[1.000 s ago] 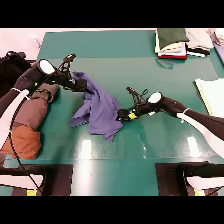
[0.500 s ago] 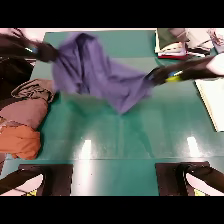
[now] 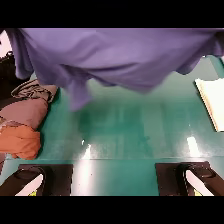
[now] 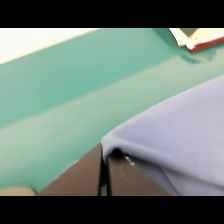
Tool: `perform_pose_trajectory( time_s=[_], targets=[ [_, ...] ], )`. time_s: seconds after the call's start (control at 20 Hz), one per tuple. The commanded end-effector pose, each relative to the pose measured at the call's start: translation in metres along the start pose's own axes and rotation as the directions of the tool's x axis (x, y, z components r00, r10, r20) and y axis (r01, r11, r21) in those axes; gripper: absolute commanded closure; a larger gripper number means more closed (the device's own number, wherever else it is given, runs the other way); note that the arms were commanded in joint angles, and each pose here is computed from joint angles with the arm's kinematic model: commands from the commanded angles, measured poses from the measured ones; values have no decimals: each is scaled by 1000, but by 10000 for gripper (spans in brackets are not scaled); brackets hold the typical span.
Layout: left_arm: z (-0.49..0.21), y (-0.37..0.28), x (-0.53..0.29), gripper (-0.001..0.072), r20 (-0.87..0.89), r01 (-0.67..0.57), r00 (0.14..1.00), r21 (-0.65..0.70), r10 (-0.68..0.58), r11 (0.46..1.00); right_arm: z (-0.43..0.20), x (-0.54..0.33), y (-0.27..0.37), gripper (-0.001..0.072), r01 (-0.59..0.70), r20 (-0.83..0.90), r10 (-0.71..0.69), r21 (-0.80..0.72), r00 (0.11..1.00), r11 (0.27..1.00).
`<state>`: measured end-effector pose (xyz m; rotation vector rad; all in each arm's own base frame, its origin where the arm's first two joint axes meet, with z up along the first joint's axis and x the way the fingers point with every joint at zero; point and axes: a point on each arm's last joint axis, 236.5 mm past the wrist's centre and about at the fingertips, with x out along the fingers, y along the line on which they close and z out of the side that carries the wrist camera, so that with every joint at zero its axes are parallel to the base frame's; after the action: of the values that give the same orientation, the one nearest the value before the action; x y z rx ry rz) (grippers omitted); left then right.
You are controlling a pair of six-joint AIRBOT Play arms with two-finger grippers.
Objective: Fold the shirts.
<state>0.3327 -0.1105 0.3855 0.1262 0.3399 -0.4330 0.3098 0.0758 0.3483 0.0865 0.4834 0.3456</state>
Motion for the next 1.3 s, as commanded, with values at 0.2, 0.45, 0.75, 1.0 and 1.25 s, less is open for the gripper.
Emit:
perform_pose_trajectory(
  time_s=[0.2, 0.45, 0.75, 1.0, 1.25],
  targets=[
    [-170, -22, 93, 684, -426, 115, 884, -201, -192, 973, -140, 99, -25, 699, 7, -408, 46, 129, 912, 992],
    [-313, -50, 85, 685, -699, 138, 641, -301, -317, 944, -234, 122, -18, 698, 9, -614, 62, 112, 787, 994],
    [-335, -82, 76, 94, -688, 162, 572, -439, -446, 884, -255, 86, -3, 560, 24, -584, 70, 151, 809, 988],
    [-276, -32, 108, 94, -593, 37, 767, -340, -245, 940, -231, 68, -22, 342, 103, -527, 26, 213, 850, 972],
    [-302, 55, 115, 94, -614, -222, 779, -460, -128, 860, -211, 62, -30, 345, 118, -490, -1, 209, 872, 971]
  ],
)
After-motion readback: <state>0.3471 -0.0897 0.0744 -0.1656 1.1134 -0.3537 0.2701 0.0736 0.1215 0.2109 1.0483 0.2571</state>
